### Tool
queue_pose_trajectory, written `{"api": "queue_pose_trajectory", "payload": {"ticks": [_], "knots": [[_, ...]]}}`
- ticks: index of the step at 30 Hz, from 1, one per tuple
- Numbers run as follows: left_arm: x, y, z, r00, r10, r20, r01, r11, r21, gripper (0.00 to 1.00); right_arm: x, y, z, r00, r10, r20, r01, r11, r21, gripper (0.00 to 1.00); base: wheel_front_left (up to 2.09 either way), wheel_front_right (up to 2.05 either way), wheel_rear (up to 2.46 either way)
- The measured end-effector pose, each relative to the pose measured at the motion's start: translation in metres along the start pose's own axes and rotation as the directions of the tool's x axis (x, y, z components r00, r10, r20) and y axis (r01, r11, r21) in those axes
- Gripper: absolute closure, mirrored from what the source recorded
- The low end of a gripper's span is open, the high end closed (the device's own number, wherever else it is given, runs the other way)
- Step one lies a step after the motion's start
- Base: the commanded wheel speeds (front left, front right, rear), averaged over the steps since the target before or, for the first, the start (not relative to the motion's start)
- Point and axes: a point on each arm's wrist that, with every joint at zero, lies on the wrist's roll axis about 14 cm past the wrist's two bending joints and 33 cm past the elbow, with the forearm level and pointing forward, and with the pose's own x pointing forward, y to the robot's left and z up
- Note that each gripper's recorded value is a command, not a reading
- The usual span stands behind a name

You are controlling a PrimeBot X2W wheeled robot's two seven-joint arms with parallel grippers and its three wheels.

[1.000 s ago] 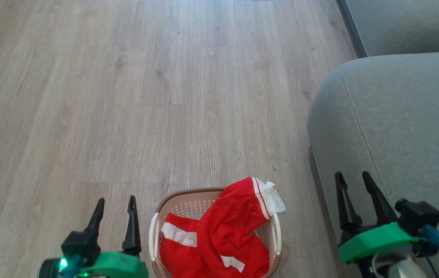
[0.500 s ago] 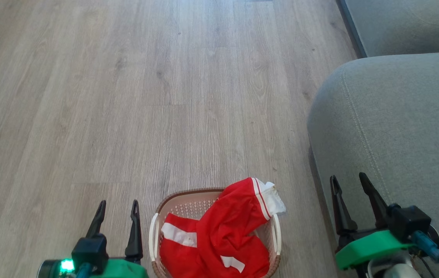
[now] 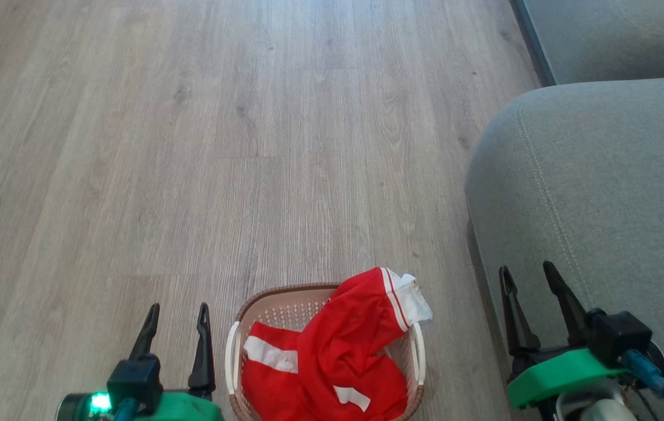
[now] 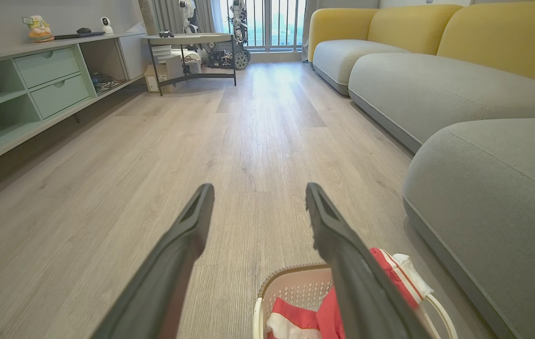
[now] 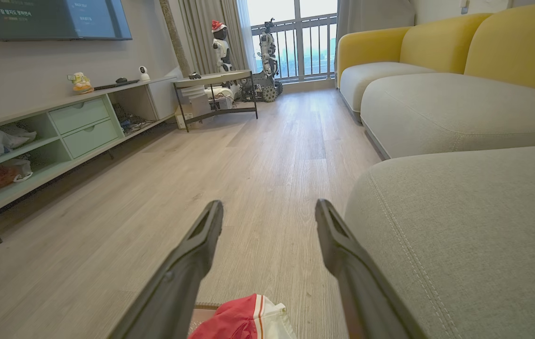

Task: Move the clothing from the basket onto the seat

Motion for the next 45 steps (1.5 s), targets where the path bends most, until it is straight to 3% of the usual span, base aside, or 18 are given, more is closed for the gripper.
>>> {"api": "queue_pose_trajectory", "payload": {"ticks": [7,16,29,37,45], "knots": [[0.001,-0.001,-0.003,1.0,-0.005,-0.009,0.005,1.0,-0.001,0.0,0.001,-0.002,-0.003,1.0,-0.005,-0.008,0.005,1.0,0.001,0.0,0.0,0.0,0.0],[0.012,-0.028,-0.017,0.992,-0.113,-0.057,0.114,0.994,0.006,0.0,0.006,-0.019,-0.007,0.998,-0.054,-0.021,0.054,0.999,-0.006,0.0,0.0,0.0,0.0],[0.068,-0.074,-0.066,0.938,-0.295,-0.184,0.307,0.951,0.039,0.0,0.061,-0.042,-0.007,0.996,-0.088,0.009,0.089,0.996,-0.03,0.0,0.0,0.0,0.0],[0.102,-0.102,-0.136,0.84,-0.423,-0.34,0.479,0.873,0.096,0.0,0.101,-0.062,-0.018,0.993,-0.115,0.029,0.115,0.993,-0.024,0.0,0.0,0.0,0.0],[0.101,-0.122,-0.226,0.69,-0.493,-0.529,0.611,0.789,0.062,0.0,0.111,-0.087,-0.047,0.986,-0.162,-0.021,0.162,0.986,-0.028,0.0,0.0,0.0,0.0]]}}
